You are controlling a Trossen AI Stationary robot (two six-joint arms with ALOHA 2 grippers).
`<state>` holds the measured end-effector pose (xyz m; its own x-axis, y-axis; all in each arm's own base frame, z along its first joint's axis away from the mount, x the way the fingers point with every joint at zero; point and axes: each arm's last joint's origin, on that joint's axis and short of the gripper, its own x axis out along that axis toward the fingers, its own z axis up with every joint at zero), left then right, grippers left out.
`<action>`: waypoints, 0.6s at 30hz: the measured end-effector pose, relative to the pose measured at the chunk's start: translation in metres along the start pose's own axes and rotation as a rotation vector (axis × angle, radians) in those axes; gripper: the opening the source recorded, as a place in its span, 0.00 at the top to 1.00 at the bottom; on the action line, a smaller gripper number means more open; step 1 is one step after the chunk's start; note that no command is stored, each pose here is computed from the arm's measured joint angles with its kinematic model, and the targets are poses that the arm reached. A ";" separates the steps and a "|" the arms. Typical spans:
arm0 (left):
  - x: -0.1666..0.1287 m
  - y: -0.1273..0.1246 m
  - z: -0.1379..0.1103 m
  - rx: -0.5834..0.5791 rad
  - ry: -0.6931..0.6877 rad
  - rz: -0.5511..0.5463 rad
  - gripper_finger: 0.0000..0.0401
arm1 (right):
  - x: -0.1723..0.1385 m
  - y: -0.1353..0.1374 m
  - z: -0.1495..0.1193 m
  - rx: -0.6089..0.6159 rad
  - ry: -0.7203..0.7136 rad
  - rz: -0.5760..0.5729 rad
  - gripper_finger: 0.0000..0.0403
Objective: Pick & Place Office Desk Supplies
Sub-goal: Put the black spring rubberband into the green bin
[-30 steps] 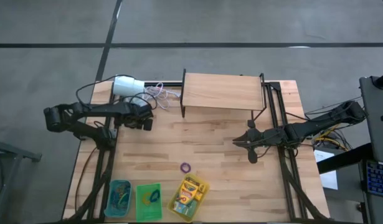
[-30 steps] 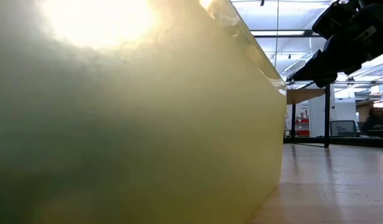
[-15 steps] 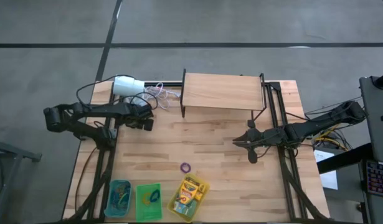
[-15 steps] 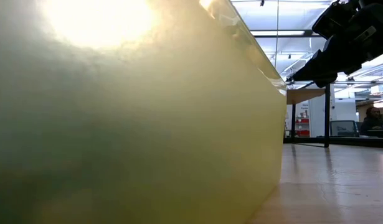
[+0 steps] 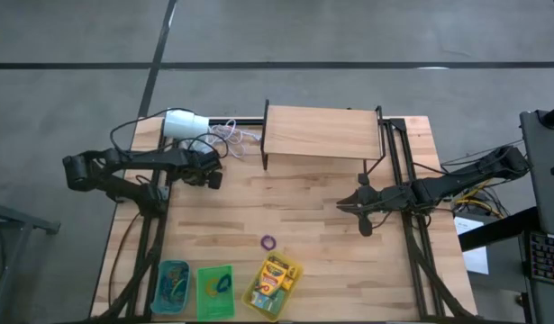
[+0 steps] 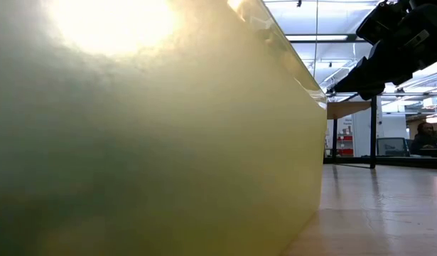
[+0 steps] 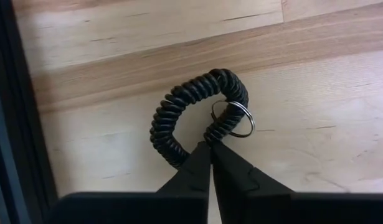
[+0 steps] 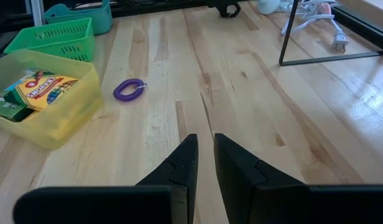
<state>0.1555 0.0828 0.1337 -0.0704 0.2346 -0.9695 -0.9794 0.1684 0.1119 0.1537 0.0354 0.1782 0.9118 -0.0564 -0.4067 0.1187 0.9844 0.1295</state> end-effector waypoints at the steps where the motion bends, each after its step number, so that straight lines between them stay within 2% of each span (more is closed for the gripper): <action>1: 0.000 0.000 0.000 0.000 0.001 0.000 0.96 | 0.000 0.000 0.000 0.000 0.000 0.000 0.87; 7: 0.000 0.000 0.000 0.002 0.001 -0.002 0.92 | 0.000 0.000 0.000 0.000 0.000 0.000 0.87; 18: 0.000 -0.001 0.000 -0.002 0.004 -0.009 0.99 | 0.000 0.000 0.000 0.000 0.000 0.000 0.87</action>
<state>0.1562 0.0829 0.1337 -0.0626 0.2290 -0.9714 -0.9803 0.1686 0.1030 0.1537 0.0355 0.1783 0.9119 -0.0561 -0.4065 0.1183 0.9845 0.1295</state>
